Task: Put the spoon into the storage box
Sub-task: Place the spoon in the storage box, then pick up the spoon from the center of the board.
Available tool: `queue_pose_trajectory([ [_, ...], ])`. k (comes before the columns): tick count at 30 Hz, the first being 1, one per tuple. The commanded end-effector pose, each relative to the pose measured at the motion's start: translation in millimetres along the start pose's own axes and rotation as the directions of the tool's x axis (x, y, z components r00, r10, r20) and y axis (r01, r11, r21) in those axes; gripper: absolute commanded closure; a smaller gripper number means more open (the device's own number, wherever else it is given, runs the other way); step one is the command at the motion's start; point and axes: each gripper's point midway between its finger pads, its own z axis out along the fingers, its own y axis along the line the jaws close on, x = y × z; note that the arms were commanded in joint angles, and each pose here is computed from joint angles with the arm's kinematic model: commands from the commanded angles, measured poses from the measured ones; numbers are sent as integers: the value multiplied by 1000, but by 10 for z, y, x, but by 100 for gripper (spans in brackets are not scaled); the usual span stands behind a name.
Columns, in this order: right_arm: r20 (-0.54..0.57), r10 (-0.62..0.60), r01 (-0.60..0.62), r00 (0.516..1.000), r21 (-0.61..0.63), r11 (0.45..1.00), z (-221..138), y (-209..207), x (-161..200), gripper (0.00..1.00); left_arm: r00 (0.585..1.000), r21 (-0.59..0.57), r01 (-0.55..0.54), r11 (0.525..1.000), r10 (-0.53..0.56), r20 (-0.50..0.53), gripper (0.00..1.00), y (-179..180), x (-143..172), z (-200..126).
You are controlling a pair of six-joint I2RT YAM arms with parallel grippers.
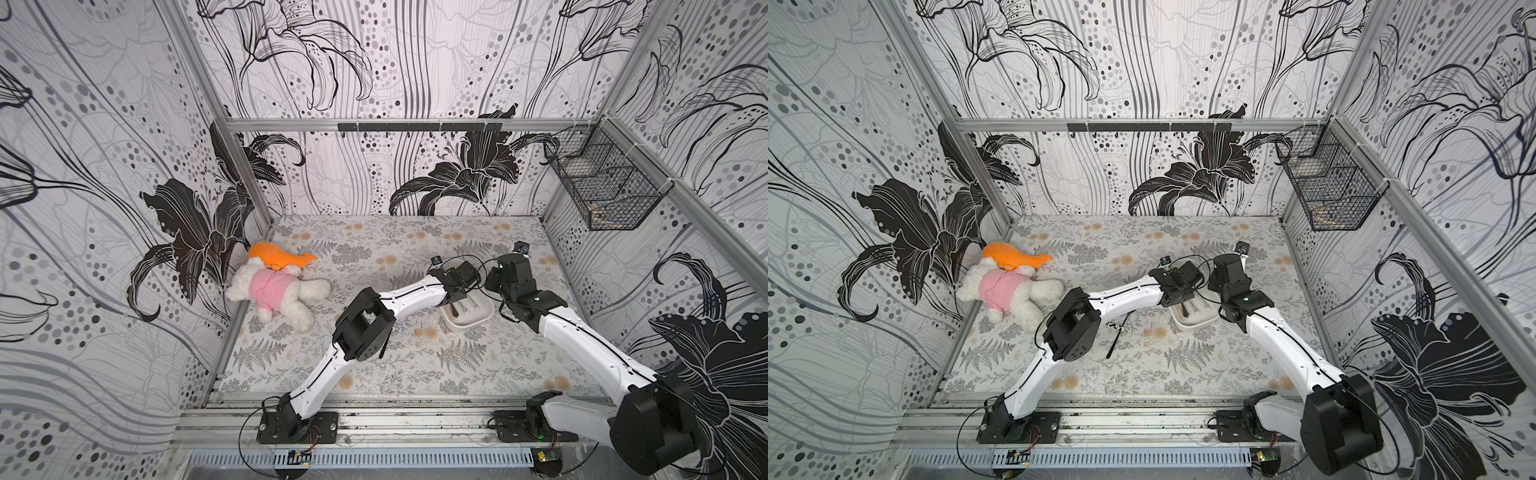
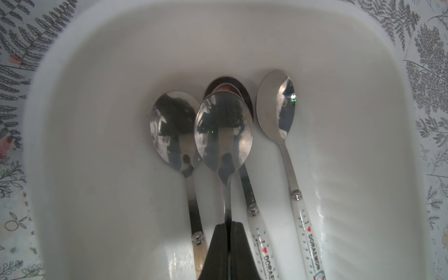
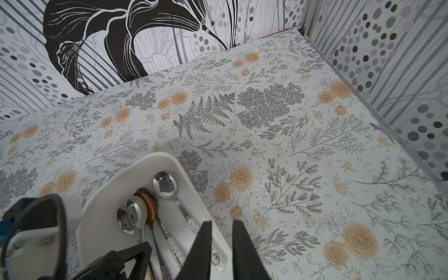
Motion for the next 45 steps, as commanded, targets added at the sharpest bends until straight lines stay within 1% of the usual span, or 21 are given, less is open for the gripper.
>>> queue_pose_trajectory([
  [1, -2, 13, -13, 1000, -5, 1000, 26, 9, 14, 80, 1000, 9, 24, 1000, -24, 17, 100, -2, -48, 41],
  [4, -4, 12, -12, 1000, -4, 1000, 34, 9, 22, 80, 1000, 8, 26, 1000, -26, 10, 100, 15, -27, 80],
  [6, -4, 10, -10, 1000, -4, 1000, 37, 10, 21, 80, 1000, 10, 22, 1000, -22, 6, 93, 15, -23, 94],
  [7, -15, 10, -10, 1000, -24, 1000, 35, 47, 37, 80, 1000, 11, 21, 1000, -21, 4, 89, 15, -24, 98],
  [10, -20, 4, -5, 1000, -34, 999, 29, 62, 43, 80, 1000, 16, 16, 1000, -16, -1, 84, 14, -26, 91],
  [14, -18, 4, -5, 1000, -35, 999, 23, 62, 39, 80, 1000, 26, 17, 1000, -17, 4, 82, 16, -60, 47],
  [18, -17, 2, -3, 1000, -32, 999, 29, 57, 42, 80, 1000, 66, 15, 998, -16, 8, 79, -66, -113, -55],
  [20, -15, 0, 0, 1000, -31, 1000, 28, 56, 38, 80, 1000, 110, 6, 994, -9, 25, 78, -152, -187, -189],
  [23, -12, -5, 4, 1000, -34, 999, 17, 62, 20, 80, 996, 159, 6, 987, -20, 88, 74, -196, -383, -492],
  [25, -13, -19, 19, 1000, -42, 999, 5, 77, 6, 80, 987, 199, -1, 980, -31, 156, 72, -195, -587, -818],
  [27, -25, -43, 42, 999, -58, 997, -20, 114, -13, 80, 972, 211, -10, 977, -40, 230, 68, -95, -770, -1133],
  [30, -72, -84, 75, 994, -129, 989, -83, 276, -28, 80, 951, 204, -3, 979, -60, 303, 65, 265, -993, -1480],
  [32, -116, -99, 76, 988, -193, 978, -135, 433, 31, 80, 946, 210, 25, 977, -91, 312, 63, 564, -1101, -1614],
  [33, -136, -115, 83, 984, -219, 972, -177, 547, 78, 80, 944, 212, 35, 977, -102, 315, 63, 728, -1138, -1671],
  [35, -150, -189, 143, 970, -273, 951, -335, 915, 229, 80, 937, 187, 51, 981, -112, 330, 63, 1074, -1180, -1735],
  [37, -167, -272, 208, 948, -322, 924, -478, 1325, 444, 79, 933, 139, 86, 987, -129, 336, 63, 1493, -1182, -1734],
  [38, -188, -293, 219, 937, -336, 916, -501, 1469, 544, 79, 929, 131, 106, 986, -145, 339, 63, 1655, -1191, -1761],
  [40, -236, -341, 228, 910, -402, 887, -563, 1844, 850, 79, 922, 98, 141, 985, -167, 348, 63, 2021, -1137, -1753],
  [42, -261, -397, 251, 880, -454, 855, -619, 2163, 1147, 79, 915, 75, 170, 983, -186, 357, 63, 2297, -1082, -1758],
  [45, -309, -463, 306, 831, -441, 844, -550, 2415, 1558, 77, 904, 41, 209, 977, -209, 373, 63, 2630, -1011, -1778],
])
